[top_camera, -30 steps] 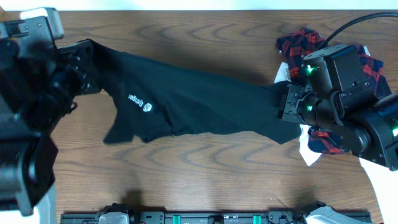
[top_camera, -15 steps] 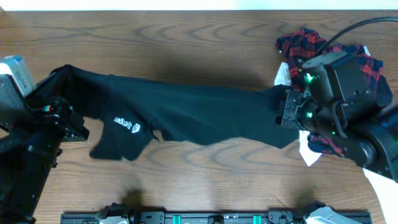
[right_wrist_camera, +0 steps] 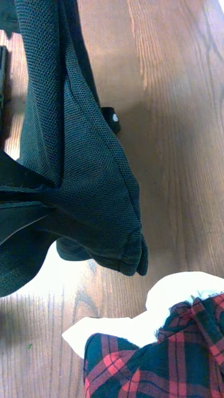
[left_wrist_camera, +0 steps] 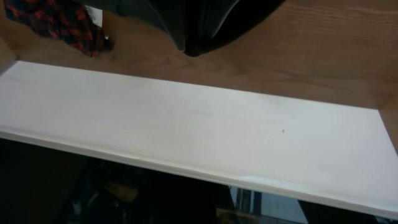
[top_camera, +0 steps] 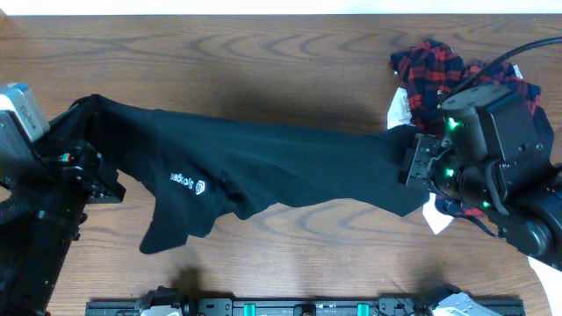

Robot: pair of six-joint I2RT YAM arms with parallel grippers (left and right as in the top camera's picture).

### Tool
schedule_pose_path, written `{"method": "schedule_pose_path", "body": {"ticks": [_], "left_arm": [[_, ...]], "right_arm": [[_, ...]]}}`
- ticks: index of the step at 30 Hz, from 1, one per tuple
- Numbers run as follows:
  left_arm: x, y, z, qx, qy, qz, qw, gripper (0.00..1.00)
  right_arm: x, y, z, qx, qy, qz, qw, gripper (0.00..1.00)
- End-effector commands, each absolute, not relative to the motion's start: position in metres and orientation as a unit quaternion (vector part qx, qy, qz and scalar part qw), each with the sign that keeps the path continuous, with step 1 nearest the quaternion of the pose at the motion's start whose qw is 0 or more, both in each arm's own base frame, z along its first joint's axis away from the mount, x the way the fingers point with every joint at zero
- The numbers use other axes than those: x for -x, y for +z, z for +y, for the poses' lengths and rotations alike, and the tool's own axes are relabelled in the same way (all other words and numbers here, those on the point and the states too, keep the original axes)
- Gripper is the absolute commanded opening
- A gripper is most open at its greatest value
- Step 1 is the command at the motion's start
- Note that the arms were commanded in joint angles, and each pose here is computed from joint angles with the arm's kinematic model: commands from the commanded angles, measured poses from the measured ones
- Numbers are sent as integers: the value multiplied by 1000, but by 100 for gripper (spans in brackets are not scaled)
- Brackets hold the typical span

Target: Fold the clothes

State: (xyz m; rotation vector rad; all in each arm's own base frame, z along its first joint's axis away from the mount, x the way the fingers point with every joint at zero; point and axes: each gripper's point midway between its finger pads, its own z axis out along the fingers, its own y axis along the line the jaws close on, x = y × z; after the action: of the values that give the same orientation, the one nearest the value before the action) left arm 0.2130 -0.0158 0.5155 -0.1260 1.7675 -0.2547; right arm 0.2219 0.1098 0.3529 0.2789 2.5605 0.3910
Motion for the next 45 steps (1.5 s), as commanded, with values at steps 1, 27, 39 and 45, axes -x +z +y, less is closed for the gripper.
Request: {"method": "schedule_pose_path", "body": {"ticks": [1,27,39,45], "left_arm": [[-196,539,0,73,-72,741,664,6],[-258,502,-10,68,-105,800,586,6],[-364,430,-5,82,-101,862,489,6],[-406,387,-17,73,-107,889,439,6]], "right_arm": [[-218,360,91,-125,115,940,296,1],[-234,349,84,-151,60,941,298,1],[-285,298,91,-164,-23,957,238,1],[-304,253,92,-172,-59,967,179,1]]}}
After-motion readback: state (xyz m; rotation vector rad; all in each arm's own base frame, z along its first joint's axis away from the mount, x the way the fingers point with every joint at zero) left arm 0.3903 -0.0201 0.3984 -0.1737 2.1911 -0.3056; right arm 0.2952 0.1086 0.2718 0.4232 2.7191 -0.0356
